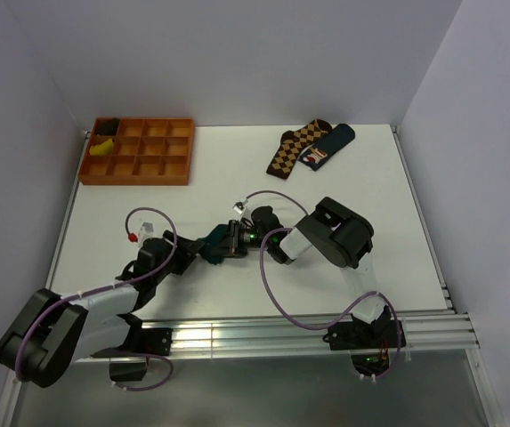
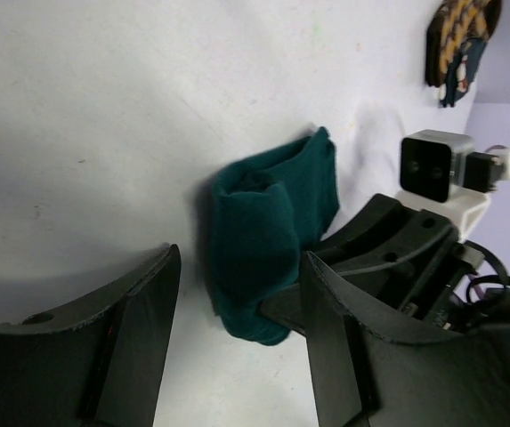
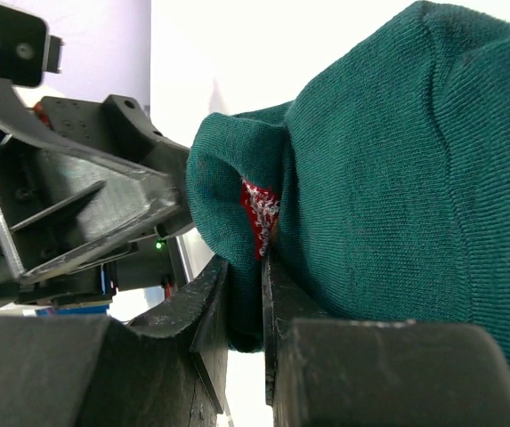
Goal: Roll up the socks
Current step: Roll the sock at the center of the board.
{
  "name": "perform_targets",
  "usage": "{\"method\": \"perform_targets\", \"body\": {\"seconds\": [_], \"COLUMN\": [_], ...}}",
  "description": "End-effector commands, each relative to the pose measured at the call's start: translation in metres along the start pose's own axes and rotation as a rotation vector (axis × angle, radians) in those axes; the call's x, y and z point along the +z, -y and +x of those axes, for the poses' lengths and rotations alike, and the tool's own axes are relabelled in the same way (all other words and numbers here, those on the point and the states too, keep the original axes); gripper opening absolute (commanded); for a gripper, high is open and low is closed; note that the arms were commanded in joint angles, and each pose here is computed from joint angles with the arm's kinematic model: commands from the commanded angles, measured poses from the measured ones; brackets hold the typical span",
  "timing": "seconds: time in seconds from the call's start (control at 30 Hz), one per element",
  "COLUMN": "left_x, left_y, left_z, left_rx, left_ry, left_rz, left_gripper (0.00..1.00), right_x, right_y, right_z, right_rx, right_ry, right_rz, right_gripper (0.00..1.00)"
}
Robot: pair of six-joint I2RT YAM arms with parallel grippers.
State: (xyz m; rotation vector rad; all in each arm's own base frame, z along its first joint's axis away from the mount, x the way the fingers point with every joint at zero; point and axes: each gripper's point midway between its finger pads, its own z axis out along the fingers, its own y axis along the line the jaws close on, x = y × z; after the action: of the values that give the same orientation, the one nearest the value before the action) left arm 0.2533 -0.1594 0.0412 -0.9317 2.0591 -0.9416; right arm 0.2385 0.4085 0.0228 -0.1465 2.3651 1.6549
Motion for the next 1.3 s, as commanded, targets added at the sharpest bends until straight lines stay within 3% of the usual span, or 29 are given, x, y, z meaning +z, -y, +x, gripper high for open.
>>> {"method": "perform_targets", "body": {"seconds": [0.0, 0.33, 0.57, 0.8, 0.9, 1.03, 1.27], "left_x": [0.005, 0.012, 0.017, 0.021, 0.021, 0.021, 0.021], "left_y": [0.018, 0.008, 0.003, 0.004, 0.005, 0.008, 0.011], "left_z": [-0.003, -0.001, 0.006, 0.01, 0.01, 0.009, 0.009], "left_rx": [-0.015, 0.014, 0.021, 0.028, 0.041, 0.074, 0.142], "left_ry": [0.004, 0.004, -0.028, -0.041, -0.037, -0.031, -0.017], "left_rz": [0.061, 0.029, 0.023, 0.022, 0.018, 0.009, -0.025], "left_gripper": [0.6, 0.56, 0.46, 0.41, 0.33, 0.15, 0.01], "right_x": [-0.012, -0.014, -0.016, -0.016, -0.016, -0.024, -0.042], "right_y": [0.068, 0.071, 0.069, 0.069, 0.067, 0.06, 0.026], "right_z": [0.048, 0.049, 0.044, 0.045, 0.043, 0.032, 0.002], "right_rx": [0.146, 0.132, 0.069, -0.001, -0.035, -0.118, -0.338], "right_ry": [-0.114, -0.114, -0.113, -0.132, -0.129, -0.098, 0.023], "right_rz": [0.216, 0.225, 0.251, 0.277, 0.289, 0.335, 0.409], "right_gripper": [0.0, 0.01, 0.05, 0.17, 0.23, 0.31, 0.44]}}
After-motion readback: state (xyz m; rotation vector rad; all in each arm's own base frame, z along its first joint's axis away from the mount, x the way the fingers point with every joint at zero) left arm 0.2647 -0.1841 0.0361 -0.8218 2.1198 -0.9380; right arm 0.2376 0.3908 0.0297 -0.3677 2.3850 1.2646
